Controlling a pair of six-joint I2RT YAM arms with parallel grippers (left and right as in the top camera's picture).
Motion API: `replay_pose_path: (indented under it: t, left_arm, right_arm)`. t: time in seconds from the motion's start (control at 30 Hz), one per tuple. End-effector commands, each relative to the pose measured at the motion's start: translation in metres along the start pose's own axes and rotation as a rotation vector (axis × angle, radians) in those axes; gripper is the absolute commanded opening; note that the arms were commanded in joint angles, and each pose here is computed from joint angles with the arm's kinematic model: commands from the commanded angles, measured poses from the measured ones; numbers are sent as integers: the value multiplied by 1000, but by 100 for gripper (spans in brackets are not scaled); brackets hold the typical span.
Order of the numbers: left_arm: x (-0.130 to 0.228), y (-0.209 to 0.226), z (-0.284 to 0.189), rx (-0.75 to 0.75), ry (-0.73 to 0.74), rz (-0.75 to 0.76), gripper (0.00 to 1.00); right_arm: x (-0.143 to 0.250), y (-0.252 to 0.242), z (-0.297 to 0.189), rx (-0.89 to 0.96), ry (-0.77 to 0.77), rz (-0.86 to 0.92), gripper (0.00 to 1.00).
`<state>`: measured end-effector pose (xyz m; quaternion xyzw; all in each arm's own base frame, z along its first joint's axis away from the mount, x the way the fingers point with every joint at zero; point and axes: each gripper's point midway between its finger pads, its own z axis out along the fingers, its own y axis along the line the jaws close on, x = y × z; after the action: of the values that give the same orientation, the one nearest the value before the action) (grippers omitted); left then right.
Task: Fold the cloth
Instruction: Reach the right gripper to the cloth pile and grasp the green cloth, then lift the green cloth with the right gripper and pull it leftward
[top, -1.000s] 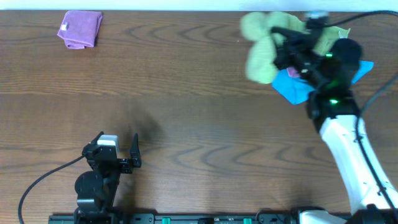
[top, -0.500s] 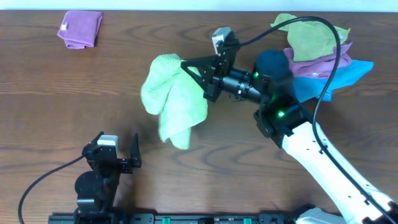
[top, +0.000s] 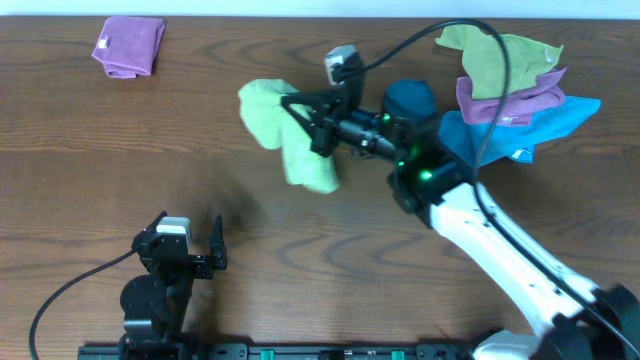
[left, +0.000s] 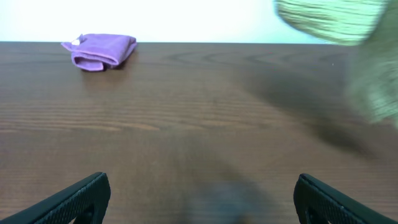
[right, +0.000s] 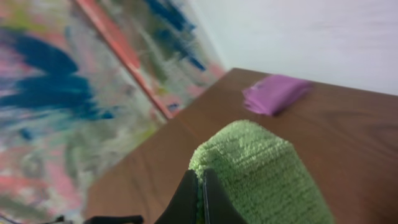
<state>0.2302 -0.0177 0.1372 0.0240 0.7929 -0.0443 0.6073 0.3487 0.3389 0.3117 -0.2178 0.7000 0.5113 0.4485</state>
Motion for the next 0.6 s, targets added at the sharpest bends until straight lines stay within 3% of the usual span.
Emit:
replay_pose_path:
  t: [0.0, 0.13, 0.23, 0.27, 0.3, 0.43, 0.57]
  left_arm:
    - [11, 2, 3, -12, 25, -12, 95]
    - [11, 2, 3, -12, 25, -12, 95]
    - [11, 2, 3, -12, 25, -12, 95]
    - [11, 2, 3, -12, 25, -12, 95]
    - [11, 2, 3, -12, 25, -12, 95]
    - [11, 2, 3, -12, 25, -12, 95]
    - [11, 2, 3, -12, 25, -12, 95]
  right_arm:
    - [-3, 45, 12, -147, 10, -5, 1]
    - [-12, 41, 10, -128, -4, -38, 1]
    - [-9, -25, -5, 87, 27, 10, 6]
    - [-5, -60, -15, 221, 35, 46, 42]
    - [-1, -96, -29, 361, 39, 88, 99]
    - [2, -136, -56, 445, 66, 133, 99]
    - [17, -126, -55, 355, 149, 111, 99]
